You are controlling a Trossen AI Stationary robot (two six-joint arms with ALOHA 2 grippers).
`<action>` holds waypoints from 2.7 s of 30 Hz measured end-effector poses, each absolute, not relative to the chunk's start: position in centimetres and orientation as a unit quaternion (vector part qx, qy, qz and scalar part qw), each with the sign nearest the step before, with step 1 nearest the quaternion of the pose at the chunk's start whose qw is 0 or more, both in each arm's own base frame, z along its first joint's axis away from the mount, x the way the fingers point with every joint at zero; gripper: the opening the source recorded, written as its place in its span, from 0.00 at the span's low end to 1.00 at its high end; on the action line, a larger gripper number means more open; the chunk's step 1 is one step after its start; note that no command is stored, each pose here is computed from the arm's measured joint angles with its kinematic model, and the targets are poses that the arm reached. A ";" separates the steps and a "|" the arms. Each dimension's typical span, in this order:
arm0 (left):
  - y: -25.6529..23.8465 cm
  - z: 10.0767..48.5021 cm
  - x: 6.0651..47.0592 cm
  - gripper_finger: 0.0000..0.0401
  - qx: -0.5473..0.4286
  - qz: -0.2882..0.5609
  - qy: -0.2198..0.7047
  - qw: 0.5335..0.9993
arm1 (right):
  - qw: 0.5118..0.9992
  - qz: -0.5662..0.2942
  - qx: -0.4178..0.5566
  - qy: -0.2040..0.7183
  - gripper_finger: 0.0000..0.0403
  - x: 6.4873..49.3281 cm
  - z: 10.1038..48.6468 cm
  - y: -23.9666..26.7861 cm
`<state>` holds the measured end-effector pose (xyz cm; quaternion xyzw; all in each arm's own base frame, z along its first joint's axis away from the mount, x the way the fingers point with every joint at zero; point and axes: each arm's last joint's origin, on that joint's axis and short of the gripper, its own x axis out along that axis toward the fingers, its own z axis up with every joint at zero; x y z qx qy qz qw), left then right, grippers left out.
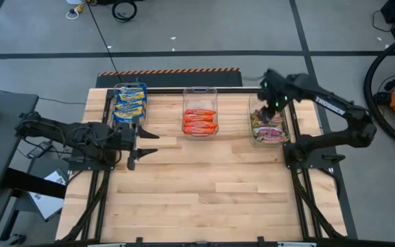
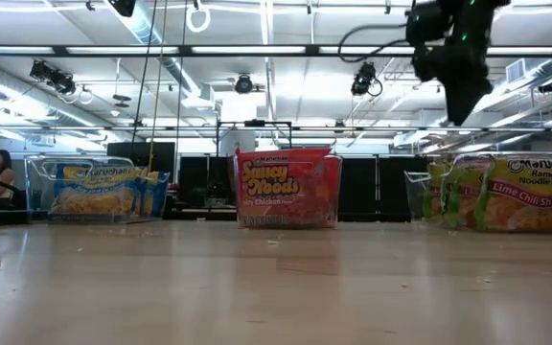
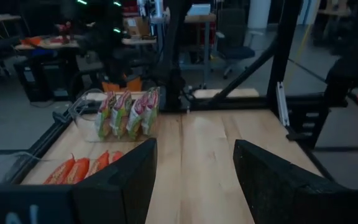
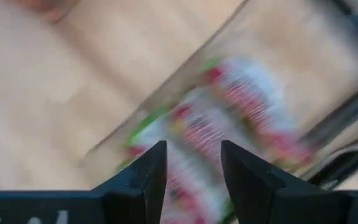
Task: Sort Maruchan noodles
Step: Adjust the right transparent bin, then return to Home Position
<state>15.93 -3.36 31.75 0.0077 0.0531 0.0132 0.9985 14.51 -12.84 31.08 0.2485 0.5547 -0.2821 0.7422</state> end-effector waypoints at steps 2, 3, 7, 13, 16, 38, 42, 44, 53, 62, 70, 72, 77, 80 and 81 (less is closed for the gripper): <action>-3.3 32.0 15.6 0.54 -0.002 0.014 0.043 0.999 | 0.735 -0.278 0.276 0.554 0.39 14.9 31.1 -10.5; -3.2 32.1 15.4 0.54 -0.005 0.014 0.041 0.999 | 0.731 -0.282 0.288 0.550 0.38 15.1 31.0 -9.2; -2.9 32.3 14.1 0.54 -0.010 0.014 0.040 0.999 | 0.704 -0.303 0.357 0.533 0.36 15.7 29.8 -3.6; -2.5 32.4 12.5 0.54 -0.018 0.015 0.046 0.999 | 0.637 -0.383 0.417 0.523 0.34 15.5 26.3 2.4; -2.4 32.4 12.2 0.54 -0.020 0.014 0.044 0.999 | 0.601 -0.419 0.420 0.535 0.34 15.5 24.2 3.4; -2.3 30.9 12.0 0.54 -0.045 0.028 0.118 0.992 | 0.553 -0.549 0.390 0.491 0.34 15.2 21.9 -4.0; -2.3 31.0 12.1 0.54 -0.041 0.021 0.115 0.992 | 0.556 -0.565 0.370 0.485 0.34 14.8 22.0 -5.4; -2.3 31.0 12.1 0.54 -0.038 0.020 0.115 0.992 | 0.558 -0.564 0.363 0.488 0.34 14.6 22.1 -5.8; -2.4 31.0 12.3 0.47 -0.045 0.020 0.112 0.992 | 0.607 -0.510 0.373 0.483 0.34 15.2 22.5 -5.7; -2.6 28.6 13.9 0.31 -0.042 0.023 0.040 0.998 | 0.751 -0.370 0.327 0.438 0.34 17.3 23.9 -1.2; -0.9 25.3 14.2 0.03 -0.047 0.070 0.018 0.996 | 0.962 -0.074 0.115 0.236 0.27 21.8 23.7 2.3; -0.3 24.7 14.2 0.02 -0.050 0.083 0.039 0.995 | 0.984 -0.017 0.064 0.163 0.23 21.9 23.3 2.7; 0.4 24.3 13.5 0.02 -0.051 0.088 0.061 0.993 | 0.993 0.019 0.005 0.114 0.06 20.1 23.0 2.6; 0.4 24.7 12.7 0.02 -0.032 0.089 0.050 0.994 | 0.987 0.033 -0.028 0.152 0.02 18.8 21.9 2.4; 0.4 24.8 12.5 0.02 -0.026 0.088 0.043 0.995 | 0.986 0.031 -0.023 0.161 0.03 18.5 21.6 2.4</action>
